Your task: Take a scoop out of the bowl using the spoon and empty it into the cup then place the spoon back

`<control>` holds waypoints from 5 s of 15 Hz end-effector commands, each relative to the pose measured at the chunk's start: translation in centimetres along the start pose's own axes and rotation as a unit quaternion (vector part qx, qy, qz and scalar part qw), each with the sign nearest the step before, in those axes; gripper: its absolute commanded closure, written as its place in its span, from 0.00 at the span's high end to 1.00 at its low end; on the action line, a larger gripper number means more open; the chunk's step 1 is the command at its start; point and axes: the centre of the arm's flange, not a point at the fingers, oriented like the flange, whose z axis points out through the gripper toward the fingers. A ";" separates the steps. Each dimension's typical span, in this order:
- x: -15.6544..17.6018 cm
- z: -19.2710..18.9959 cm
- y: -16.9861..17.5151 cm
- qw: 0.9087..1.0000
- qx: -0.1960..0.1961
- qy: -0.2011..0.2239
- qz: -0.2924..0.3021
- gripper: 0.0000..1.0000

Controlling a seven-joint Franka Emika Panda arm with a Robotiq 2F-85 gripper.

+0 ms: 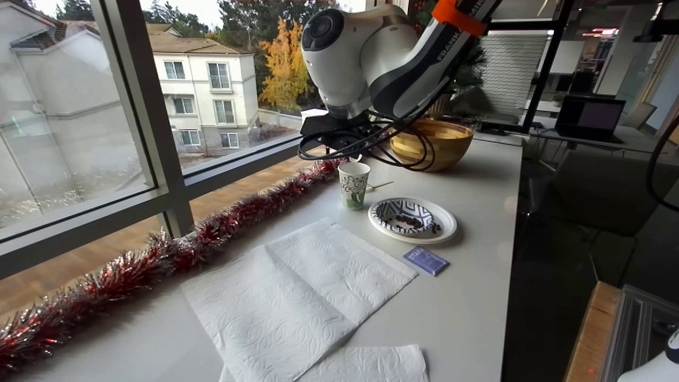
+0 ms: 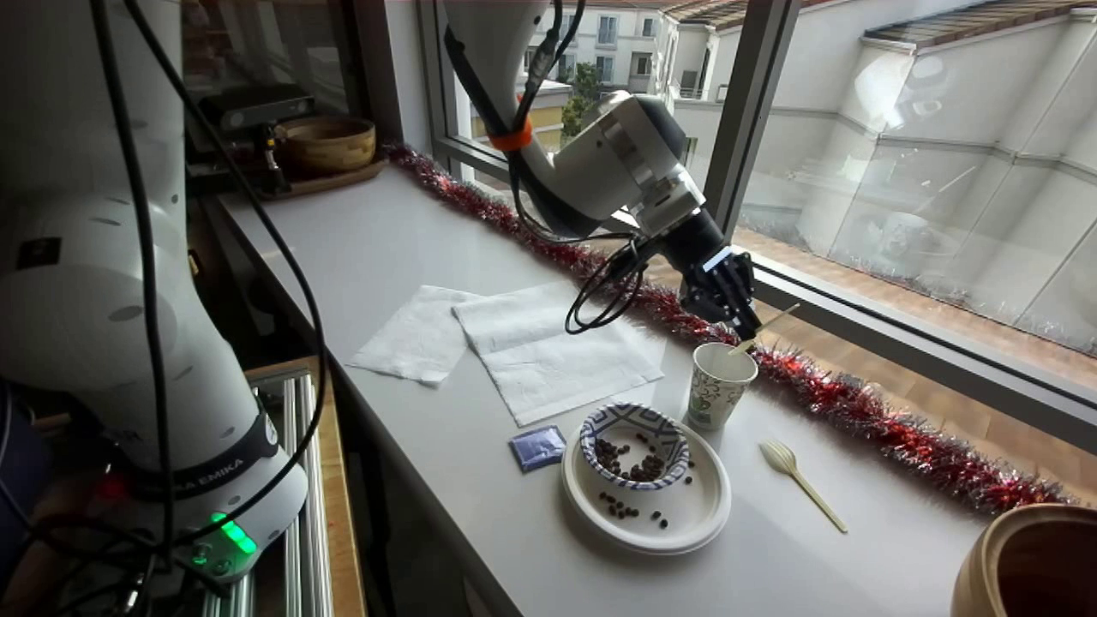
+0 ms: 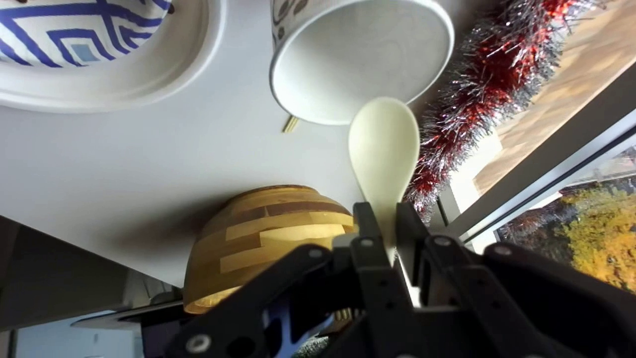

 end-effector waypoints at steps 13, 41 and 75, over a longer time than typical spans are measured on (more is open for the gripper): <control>9.4 -5.8 4.8 0.971 0.056 -0.227 0.046 0.04; -9.4 -3.2 0.2 0.830 0.038 -0.552 0.068 0.04; 1.1 -7.1 6.9 0.854 -0.019 -0.501 -0.142 1.00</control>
